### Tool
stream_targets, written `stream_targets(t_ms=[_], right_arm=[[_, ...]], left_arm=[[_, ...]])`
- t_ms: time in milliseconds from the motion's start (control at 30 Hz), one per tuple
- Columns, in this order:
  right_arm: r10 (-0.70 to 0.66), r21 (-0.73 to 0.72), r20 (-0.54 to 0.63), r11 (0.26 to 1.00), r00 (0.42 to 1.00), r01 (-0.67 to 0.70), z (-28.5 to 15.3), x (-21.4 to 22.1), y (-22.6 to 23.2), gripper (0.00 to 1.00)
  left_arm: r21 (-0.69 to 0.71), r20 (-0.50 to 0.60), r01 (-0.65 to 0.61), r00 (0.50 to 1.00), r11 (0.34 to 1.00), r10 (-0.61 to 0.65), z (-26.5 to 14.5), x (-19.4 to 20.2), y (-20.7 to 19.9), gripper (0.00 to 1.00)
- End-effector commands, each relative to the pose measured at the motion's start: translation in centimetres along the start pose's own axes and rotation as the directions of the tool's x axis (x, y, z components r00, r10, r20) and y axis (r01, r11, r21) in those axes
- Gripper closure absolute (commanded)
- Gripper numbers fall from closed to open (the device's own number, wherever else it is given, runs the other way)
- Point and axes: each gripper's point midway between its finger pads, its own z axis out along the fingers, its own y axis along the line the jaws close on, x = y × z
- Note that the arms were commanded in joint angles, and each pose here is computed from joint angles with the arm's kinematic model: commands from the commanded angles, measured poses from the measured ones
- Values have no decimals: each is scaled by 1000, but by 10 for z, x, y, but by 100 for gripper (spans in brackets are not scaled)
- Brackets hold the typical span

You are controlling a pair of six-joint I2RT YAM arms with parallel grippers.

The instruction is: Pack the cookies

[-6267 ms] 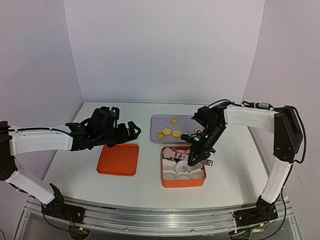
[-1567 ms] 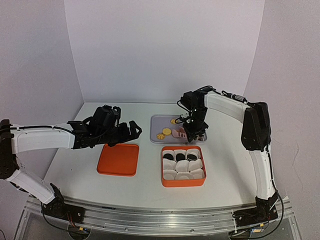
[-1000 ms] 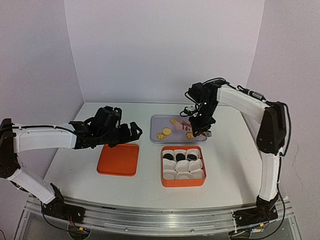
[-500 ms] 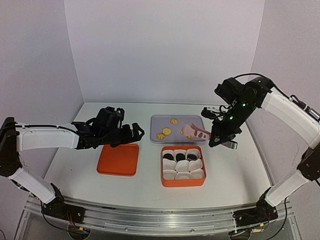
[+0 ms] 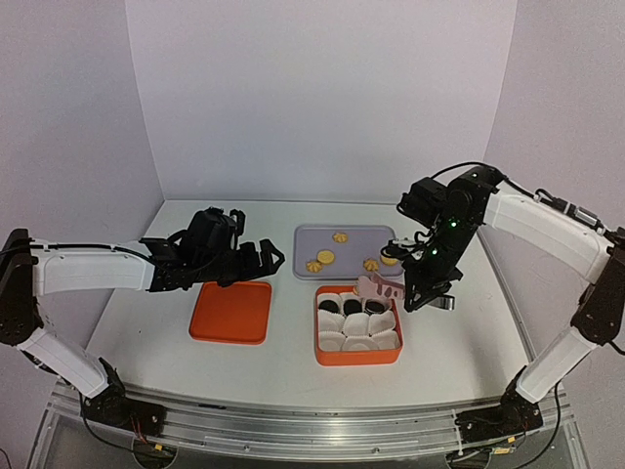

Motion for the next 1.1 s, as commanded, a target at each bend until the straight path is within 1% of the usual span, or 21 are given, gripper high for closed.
stream_targets(t_ms=[0, 200, 300, 433, 600, 733, 800, 967, 1067], right_arm=[[77, 140, -321, 990, 944, -34, -9, 77, -23, 88], [84, 166, -370, 986, 925, -23, -14, 88, -28, 88], [88, 121, -383, 992, 919, -45, -15, 93, -19, 90], [129, 160, -405, 985, 905, -69, -14, 97, -24, 90], [170, 170, -369, 979, 913, -114, -10, 90, -23, 91], [207, 109, -359, 978, 910, -179, -14, 81, -6, 92], [221, 94, -382, 975, 898, -200, -17, 81, 0, 92], [272, 163, -497, 962, 824, -219, -22, 101, -5, 92], [285, 193, -521, 958, 804, -214, -29, 109, -8, 92]], left_arm=[[41, 36, -9, 999, 999, 8, -4, -12, -13, 0], [32, 28, -6, 1000, 999, 5, -3, -9, -10, 0], [29, 23, -7, 1000, 1000, 6, -2, -8, -10, 0], [31, 19, -5, 1000, 1000, 4, -1, -7, -10, 0], [44, 7, -11, 1000, 999, 11, 4, -5, -13, 0], [54, 3, -18, 1000, 998, 18, 7, -6, -16, 0], [60, -2, -23, 1000, 998, 23, 9, -4, -18, 0], [66, -11, -25, 1000, 998, 26, 12, -2, -18, 0], [67, -15, -27, 999, 997, 28, 13, 0, -17, 0]])
